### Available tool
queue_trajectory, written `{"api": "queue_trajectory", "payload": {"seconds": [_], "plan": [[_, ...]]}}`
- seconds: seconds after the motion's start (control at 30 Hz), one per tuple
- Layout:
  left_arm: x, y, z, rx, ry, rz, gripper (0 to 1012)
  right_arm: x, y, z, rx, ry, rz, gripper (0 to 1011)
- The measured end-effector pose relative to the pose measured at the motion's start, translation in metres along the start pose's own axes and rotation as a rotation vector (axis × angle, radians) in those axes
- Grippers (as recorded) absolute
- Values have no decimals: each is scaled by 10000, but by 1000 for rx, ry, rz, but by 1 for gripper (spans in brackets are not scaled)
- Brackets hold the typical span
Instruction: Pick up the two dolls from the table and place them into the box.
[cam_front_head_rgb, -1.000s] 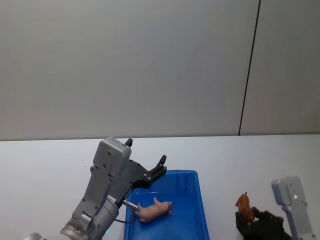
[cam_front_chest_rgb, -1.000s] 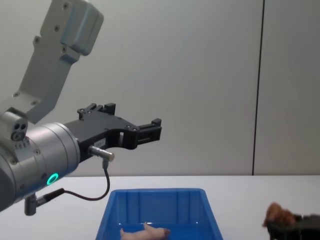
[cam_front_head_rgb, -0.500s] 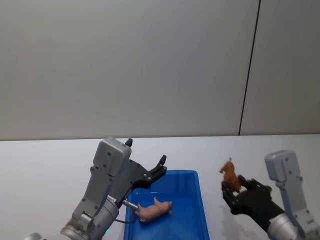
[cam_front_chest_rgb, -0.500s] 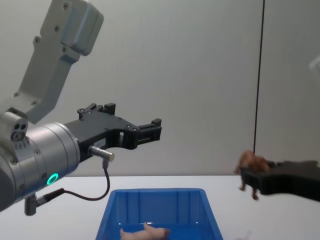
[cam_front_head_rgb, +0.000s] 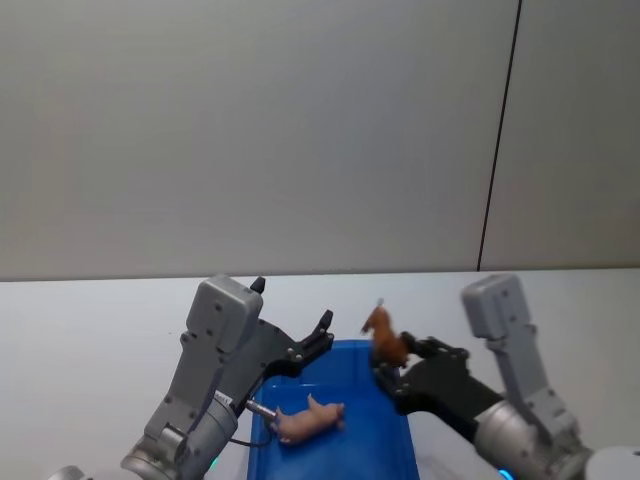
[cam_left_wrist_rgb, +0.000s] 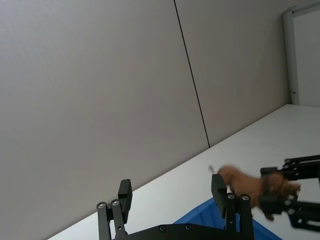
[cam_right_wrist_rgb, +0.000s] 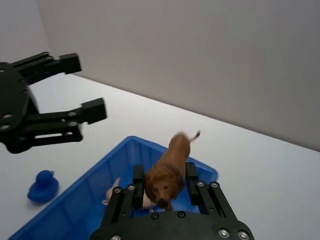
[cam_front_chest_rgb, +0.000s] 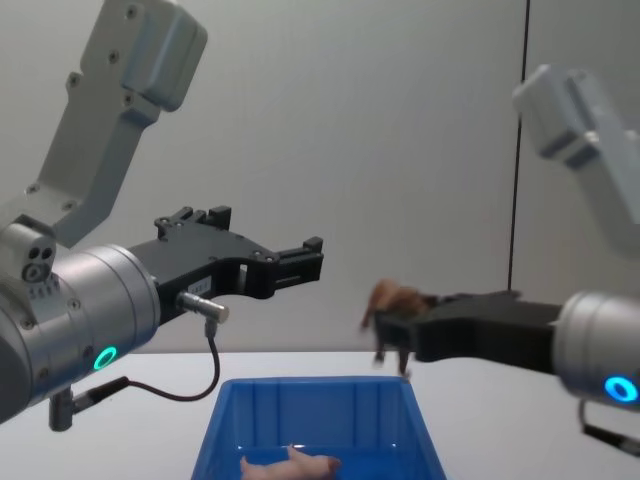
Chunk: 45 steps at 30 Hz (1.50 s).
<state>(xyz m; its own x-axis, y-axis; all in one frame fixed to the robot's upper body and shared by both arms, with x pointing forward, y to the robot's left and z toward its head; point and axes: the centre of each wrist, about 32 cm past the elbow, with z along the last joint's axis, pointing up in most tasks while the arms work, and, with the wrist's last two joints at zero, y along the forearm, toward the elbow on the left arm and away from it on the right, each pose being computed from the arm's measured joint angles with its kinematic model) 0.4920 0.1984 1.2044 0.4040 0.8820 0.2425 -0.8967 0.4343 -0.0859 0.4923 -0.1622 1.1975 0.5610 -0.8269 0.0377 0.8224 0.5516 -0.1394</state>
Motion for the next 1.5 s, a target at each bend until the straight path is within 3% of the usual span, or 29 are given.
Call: {"api": "queue_trajectory", "payload": {"seconds": [0.37, 0.63, 0.9, 1.23, 1.5], "plan": [[0, 0, 0, 0, 0, 0, 1000, -114, 205, -56, -36, 6, 95, 769], [0, 0, 0, 0, 0, 0, 1000, -66, 183, -114, -51, 4, 95, 1000], [0, 0, 0, 0, 0, 0, 1001, 64, 29, -187, -56, 8, 62, 1001], [0, 0, 0, 0, 0, 0, 1001, 268, -273, -277, -59, 12, -1, 1001], [1, 1, -1, 0, -1, 1, 1000, 346, -395, -300, -59, 11, -25, 1001]]}}
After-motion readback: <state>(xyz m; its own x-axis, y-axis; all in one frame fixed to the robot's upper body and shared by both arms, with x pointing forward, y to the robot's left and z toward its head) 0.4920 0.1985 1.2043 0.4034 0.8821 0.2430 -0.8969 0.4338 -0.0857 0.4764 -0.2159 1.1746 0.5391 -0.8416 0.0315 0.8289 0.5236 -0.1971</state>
